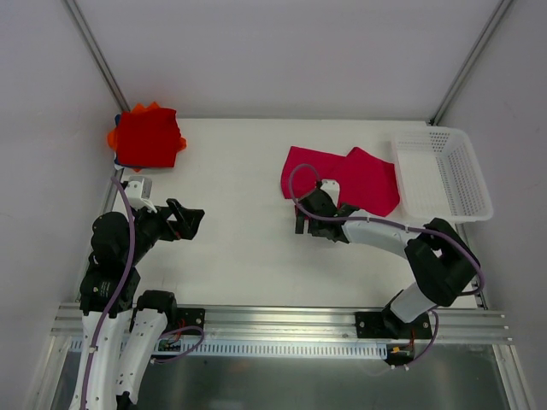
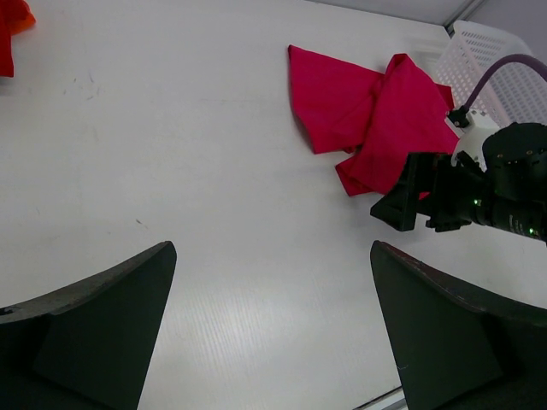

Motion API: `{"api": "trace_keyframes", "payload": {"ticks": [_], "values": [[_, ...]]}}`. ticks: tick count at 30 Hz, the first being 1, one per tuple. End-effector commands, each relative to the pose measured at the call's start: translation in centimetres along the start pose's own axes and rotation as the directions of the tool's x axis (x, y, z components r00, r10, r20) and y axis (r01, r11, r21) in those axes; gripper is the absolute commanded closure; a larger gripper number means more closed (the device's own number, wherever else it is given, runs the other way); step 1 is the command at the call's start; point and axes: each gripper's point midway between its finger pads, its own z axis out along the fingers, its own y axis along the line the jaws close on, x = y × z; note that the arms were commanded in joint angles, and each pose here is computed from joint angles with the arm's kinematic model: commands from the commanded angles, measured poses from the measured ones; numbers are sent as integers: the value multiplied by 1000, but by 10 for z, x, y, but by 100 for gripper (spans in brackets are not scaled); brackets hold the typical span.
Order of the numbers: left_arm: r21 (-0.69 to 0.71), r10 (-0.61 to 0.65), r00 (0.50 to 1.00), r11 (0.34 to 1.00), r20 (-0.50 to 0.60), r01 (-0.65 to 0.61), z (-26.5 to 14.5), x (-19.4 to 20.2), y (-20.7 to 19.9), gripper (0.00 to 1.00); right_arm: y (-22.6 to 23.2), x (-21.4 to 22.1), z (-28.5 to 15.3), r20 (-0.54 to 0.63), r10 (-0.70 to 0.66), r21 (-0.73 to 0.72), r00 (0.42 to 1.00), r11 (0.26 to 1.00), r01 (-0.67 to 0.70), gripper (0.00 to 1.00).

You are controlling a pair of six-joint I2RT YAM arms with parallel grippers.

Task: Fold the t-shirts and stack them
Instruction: Flatten the tshirt out

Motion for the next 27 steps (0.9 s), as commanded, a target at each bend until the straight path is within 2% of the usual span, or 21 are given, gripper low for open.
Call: {"api": "trace_keyframes", "payload": {"ticks": [1, 8, 10, 15, 23, 26, 27], "values": [[30, 27, 999, 999, 34, -28, -1, -9, -6, 1, 19, -37, -4, 85, 62, -127, 995, 991, -51, 0], [25, 27, 999, 999, 31, -28, 1, -9, -4, 1, 38, -83, -7, 137, 25, -158, 990, 987, -3, 1], [24, 27, 999, 999, 30, -28, 1, -9, -4, 1, 43, -87, -2, 120, 19, -157, 993, 988, 1, 0], [21, 26, 999, 999, 23, -26, 2, -8, -3, 1, 58, -80, 15, 76, 27, -190, 997, 982, -12, 1], [28, 25, 1000, 999, 18, -26, 3, -8, -4, 1, 55, -58, 38, 27, 25, -164, 999, 986, -20, 1], [28, 26, 999, 999, 19, -26, 3, -8, -4, 1, 51, -55, 42, 20, 30, -162, 999, 986, -26, 5], [29, 25, 1000, 999, 17, -26, 3, -7, -4, 1, 50, -54, 44, 15, 32, -162, 999, 986, -29, 11]]}}
